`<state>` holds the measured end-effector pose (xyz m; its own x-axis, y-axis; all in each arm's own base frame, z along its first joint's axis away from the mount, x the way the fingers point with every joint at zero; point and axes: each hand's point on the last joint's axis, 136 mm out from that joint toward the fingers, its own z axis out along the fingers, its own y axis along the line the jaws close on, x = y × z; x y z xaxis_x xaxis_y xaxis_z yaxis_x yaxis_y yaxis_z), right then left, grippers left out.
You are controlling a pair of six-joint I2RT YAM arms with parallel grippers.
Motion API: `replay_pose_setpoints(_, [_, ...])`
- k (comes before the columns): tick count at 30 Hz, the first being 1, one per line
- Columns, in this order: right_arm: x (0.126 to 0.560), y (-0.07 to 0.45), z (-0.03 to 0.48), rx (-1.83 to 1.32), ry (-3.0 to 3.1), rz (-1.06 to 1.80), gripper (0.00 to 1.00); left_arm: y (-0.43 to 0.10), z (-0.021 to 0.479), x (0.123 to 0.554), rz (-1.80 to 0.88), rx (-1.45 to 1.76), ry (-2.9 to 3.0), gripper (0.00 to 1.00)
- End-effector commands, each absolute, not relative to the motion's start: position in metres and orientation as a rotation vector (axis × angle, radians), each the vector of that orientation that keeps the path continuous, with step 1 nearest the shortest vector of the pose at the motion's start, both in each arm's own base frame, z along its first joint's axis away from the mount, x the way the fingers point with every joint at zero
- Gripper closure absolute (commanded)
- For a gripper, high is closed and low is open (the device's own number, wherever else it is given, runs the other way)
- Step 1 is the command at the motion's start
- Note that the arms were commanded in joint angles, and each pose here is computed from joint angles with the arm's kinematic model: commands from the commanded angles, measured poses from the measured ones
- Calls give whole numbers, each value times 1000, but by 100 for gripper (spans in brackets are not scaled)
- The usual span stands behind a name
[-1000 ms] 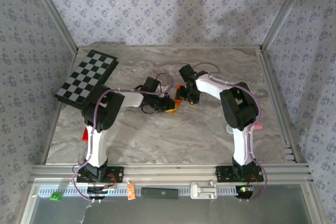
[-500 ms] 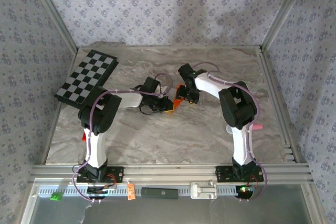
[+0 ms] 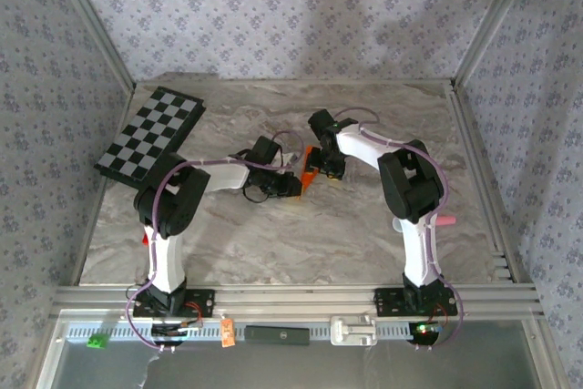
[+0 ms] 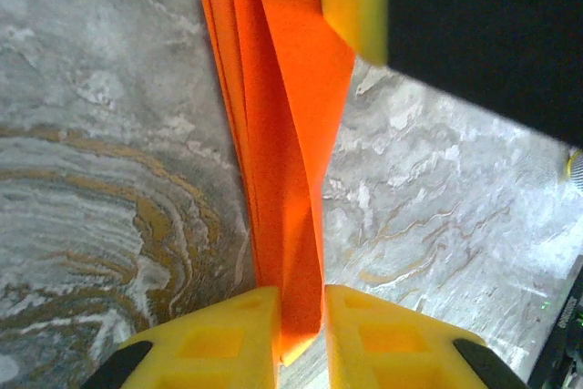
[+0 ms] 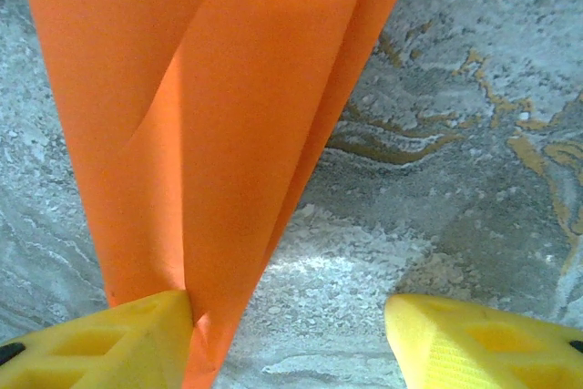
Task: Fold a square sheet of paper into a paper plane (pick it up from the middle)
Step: Fold the wing for the fifth time at the center of the table.
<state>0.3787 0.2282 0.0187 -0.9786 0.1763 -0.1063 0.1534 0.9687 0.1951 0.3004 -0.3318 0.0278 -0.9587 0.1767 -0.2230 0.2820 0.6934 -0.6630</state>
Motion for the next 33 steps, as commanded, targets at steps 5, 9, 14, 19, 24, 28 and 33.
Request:
replay_pose_setpoints(5, [352, 214, -46, 317, 3141, 140, 39, -326, 29, 290, -1045, 470, 2771, 85])
replay_pose_setpoints(9, [352, 213, -46, 324, 3143, 138, 40, -325, 28, 289, -1036, 480, 2772, 88])
replay_pose_setpoints(14, [351, 212, -48, 328, 3150, 137, 40, -325, 27, 288, -1031, 496, 2773, 91])
replay_pose_setpoints(19, [351, 213, -48, 326, 3153, 147, 41, -325, 29, 287, -1044, 497, 2771, 92])
replay_pose_setpoints(24, [351, 212, -49, 328, 3154, 147, 41, -324, 39, 285, -1059, 505, 2757, 90])
replay_pose_setpoints(28, [351, 213, -49, 324, 3152, 150, 41, -321, 41, 281, -1048, 520, 2762, 87])
replay_pose_setpoints(33, [350, 213, -49, 321, 3155, 153, 41, -320, 48, 285, -1048, 507, 2748, 85])
